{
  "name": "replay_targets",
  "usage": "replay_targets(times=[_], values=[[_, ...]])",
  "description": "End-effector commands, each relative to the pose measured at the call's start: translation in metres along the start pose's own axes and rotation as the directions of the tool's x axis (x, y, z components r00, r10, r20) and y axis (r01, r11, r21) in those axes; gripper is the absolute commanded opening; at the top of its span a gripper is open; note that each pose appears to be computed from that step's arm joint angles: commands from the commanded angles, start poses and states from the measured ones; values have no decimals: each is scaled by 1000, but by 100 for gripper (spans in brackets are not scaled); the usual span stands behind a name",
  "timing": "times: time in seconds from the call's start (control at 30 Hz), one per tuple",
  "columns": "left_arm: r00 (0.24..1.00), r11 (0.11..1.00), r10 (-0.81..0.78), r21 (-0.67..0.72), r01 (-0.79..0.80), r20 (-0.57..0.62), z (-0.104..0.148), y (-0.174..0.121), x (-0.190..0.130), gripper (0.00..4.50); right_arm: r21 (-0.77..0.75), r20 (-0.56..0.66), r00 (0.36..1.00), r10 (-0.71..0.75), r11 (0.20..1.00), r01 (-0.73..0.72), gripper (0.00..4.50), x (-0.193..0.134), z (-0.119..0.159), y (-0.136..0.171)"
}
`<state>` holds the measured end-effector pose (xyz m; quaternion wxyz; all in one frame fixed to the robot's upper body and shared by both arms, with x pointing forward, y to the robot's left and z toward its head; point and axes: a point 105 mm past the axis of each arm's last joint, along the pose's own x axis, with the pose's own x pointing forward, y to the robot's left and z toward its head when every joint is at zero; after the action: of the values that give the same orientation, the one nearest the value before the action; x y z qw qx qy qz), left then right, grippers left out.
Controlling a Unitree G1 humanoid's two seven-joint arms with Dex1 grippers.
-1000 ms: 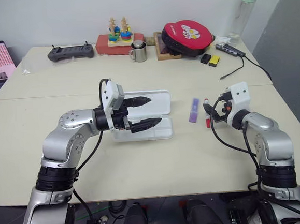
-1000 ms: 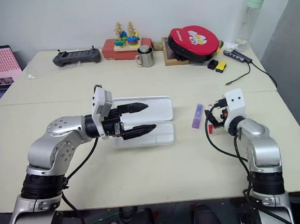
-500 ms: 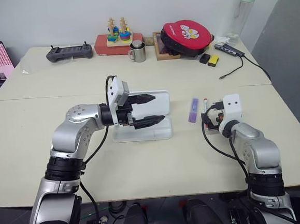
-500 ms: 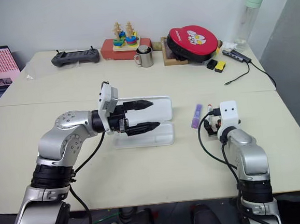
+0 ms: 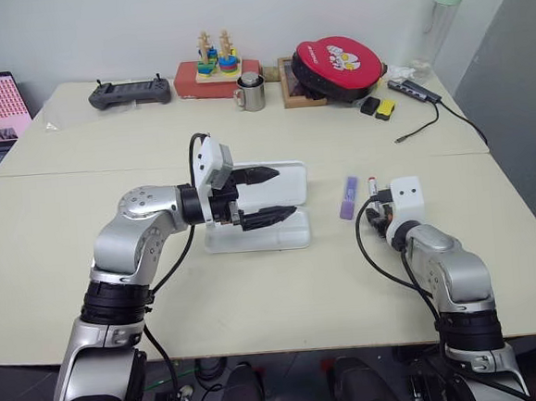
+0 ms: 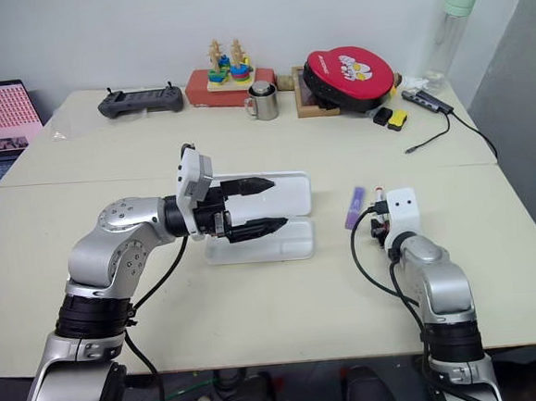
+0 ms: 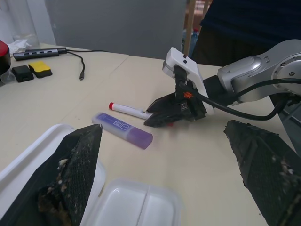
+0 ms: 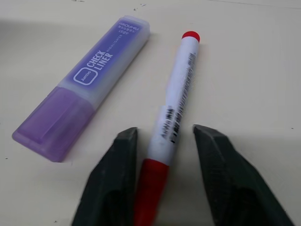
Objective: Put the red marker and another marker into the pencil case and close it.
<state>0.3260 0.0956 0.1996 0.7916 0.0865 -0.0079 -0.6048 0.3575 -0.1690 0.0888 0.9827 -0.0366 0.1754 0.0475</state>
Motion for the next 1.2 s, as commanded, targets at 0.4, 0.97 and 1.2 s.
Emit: replay_targets(times=[0.4,0.97,1.2], values=[[987,987,157,11,-157,41,10,15,-31,450,-77,364,928,74,996,-49,32,-15,80,-9],[829,826,549,-81,-557,-101,-30,-3,-151,450,-693,-73,481,874,302,-655,32,-10,100,160],[826,822,556,-86,-563,-88,-26,-10,-149,450,-706,-167,464,870,223,-672,32,12,79,175]])
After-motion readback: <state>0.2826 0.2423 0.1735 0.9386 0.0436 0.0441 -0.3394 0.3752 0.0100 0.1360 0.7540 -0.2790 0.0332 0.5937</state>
